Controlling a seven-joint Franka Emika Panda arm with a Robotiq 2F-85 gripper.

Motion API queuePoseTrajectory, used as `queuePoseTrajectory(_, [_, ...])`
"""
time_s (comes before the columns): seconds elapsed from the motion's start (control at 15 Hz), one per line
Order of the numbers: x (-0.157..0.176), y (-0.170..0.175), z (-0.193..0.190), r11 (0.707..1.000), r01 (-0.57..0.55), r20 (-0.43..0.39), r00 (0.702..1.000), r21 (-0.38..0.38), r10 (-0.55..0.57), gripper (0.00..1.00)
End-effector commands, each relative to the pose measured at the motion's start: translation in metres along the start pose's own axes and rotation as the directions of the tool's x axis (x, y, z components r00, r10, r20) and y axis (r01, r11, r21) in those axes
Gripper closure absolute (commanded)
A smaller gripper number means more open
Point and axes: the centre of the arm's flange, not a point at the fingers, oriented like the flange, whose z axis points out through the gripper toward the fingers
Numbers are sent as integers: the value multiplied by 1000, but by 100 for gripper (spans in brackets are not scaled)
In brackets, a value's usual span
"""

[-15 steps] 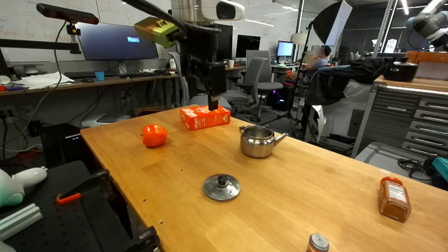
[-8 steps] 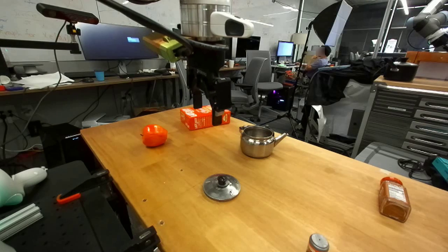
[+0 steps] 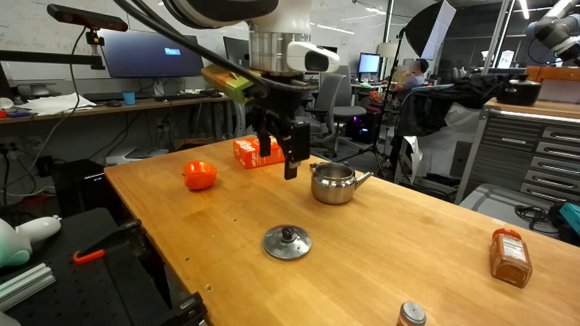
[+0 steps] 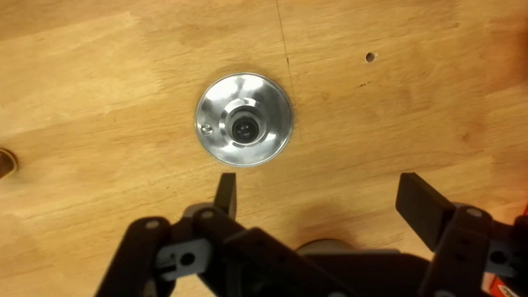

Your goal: Pick the lid on the table and put it on the kettle

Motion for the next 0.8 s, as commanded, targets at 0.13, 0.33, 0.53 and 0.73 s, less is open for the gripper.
queuePoseTrajectory(0.13, [28, 8, 27, 1000, 26, 3, 1000, -16, -26, 0])
queuePoseTrajectory(0.33, [33, 13, 39, 1000, 18, 28, 999, -23, -17, 0])
queuePoseTrajectory(0.53, [34, 19, 51, 1000, 7, 51, 999, -27, -6, 0])
queuePoseTrajectory(0.73, [33, 25, 64, 999, 6, 70, 998, -34, -3, 0])
